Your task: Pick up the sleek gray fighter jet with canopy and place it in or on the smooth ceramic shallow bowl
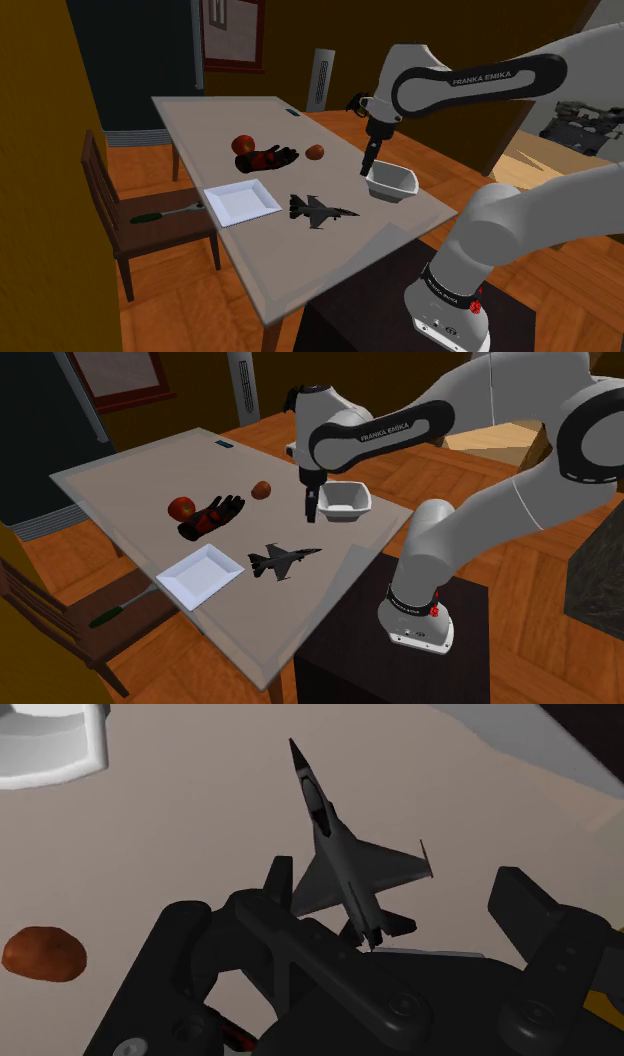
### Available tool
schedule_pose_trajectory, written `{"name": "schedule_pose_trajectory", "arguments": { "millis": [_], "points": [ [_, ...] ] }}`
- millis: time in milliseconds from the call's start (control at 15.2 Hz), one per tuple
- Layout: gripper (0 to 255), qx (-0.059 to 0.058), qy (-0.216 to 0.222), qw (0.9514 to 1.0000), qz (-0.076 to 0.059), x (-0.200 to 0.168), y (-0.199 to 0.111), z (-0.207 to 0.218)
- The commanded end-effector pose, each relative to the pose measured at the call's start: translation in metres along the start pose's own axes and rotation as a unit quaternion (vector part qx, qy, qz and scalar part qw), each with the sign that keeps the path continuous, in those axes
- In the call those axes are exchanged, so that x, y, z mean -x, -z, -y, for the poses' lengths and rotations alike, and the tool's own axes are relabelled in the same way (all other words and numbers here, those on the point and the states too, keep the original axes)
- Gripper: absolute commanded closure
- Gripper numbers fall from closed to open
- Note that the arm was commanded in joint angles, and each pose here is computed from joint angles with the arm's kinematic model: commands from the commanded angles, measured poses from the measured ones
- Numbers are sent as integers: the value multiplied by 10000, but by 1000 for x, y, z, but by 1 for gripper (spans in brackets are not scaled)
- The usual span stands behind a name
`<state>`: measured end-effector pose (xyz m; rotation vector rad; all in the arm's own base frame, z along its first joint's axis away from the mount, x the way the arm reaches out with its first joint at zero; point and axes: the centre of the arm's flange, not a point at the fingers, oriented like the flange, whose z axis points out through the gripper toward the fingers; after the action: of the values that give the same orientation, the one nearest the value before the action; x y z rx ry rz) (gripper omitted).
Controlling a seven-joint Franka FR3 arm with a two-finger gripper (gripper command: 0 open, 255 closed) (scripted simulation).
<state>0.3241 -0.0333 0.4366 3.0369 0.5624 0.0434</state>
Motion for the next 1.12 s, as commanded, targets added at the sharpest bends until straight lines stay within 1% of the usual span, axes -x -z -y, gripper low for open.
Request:
{"name": "schedule_pose_trajectory", "arguments": {
  "millis": [0,198,462,660,924,1056],
  "points": [
    [0,-4,190,9998,-104,-1,-25,-4],
    [0,-19,458,9987,-229,-6,-64,-11],
    [0,-40,815,9959,-395,-13,-115,-19],
    [0,-56,1082,9928,-519,-21,-153,-25],
    [0,-76,1434,9873,-683,-32,-203,-32],
    [0,-77,1434,9873,-684,-33,-214,-32]
  ]
}}
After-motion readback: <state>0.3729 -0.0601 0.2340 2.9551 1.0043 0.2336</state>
